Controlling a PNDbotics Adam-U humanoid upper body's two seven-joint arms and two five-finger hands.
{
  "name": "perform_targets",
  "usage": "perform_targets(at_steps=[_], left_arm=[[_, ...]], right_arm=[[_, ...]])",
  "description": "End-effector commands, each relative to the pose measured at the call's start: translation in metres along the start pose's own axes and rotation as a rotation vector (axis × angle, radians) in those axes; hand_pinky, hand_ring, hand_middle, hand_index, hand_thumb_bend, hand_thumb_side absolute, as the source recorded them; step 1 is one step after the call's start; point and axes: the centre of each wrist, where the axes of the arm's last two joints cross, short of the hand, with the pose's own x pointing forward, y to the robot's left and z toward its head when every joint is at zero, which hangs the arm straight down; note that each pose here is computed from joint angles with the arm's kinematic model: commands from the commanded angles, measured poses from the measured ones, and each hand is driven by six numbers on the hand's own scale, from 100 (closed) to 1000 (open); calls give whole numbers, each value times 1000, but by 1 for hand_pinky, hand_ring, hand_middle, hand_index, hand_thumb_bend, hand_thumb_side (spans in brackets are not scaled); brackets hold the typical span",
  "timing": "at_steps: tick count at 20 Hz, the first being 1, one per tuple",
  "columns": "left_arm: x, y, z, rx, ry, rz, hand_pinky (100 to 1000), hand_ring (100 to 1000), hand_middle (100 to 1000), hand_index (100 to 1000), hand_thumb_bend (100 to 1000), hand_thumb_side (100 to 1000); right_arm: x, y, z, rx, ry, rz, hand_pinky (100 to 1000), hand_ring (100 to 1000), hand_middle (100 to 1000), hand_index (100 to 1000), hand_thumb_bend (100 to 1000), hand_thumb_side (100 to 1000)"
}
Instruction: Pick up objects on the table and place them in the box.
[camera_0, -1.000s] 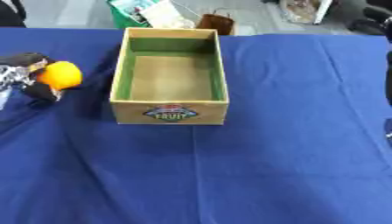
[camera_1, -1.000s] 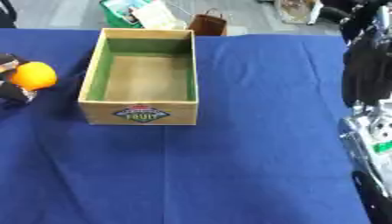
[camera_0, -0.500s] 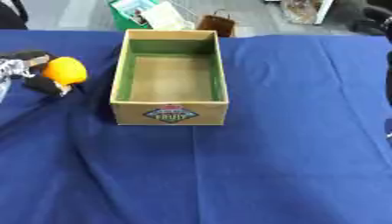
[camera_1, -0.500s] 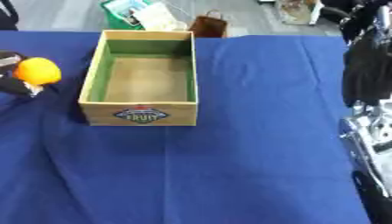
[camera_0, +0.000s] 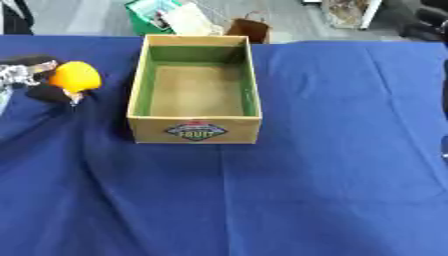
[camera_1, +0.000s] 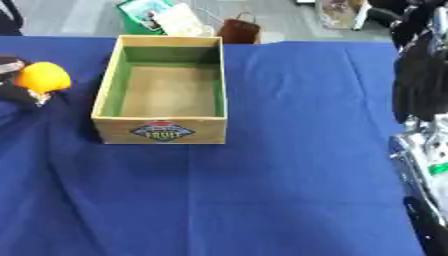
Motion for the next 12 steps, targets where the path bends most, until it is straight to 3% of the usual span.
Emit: perform_targets(at_steps=[1,3,7,9,12], left_arm=[[0,23,12,35,-14,0,530,690,751,854,280,593],[-1,23,12,27,-13,7,540,701,762,863,291,595],[-2,24,13,32,-13,17,521,681,736,835,210,548],[-2,25,15,54,-11,19,456,600,641,768,100,441],[1,29,18,119,-5,16,401,552,578,697,100,266]], right_arm=[[6,-3,-5,6,-26,11,783,769,736,843,100,1000],[6,-3,-4,6,-26,12,783,769,736,843,100,1000],[6,-3,-4,4,-25,12,784,769,736,843,100,1000],[6,-3,-4,4,-24,12,784,769,736,843,100,1000],[5,-3,-4,3,-23,12,783,769,736,844,100,1000]])
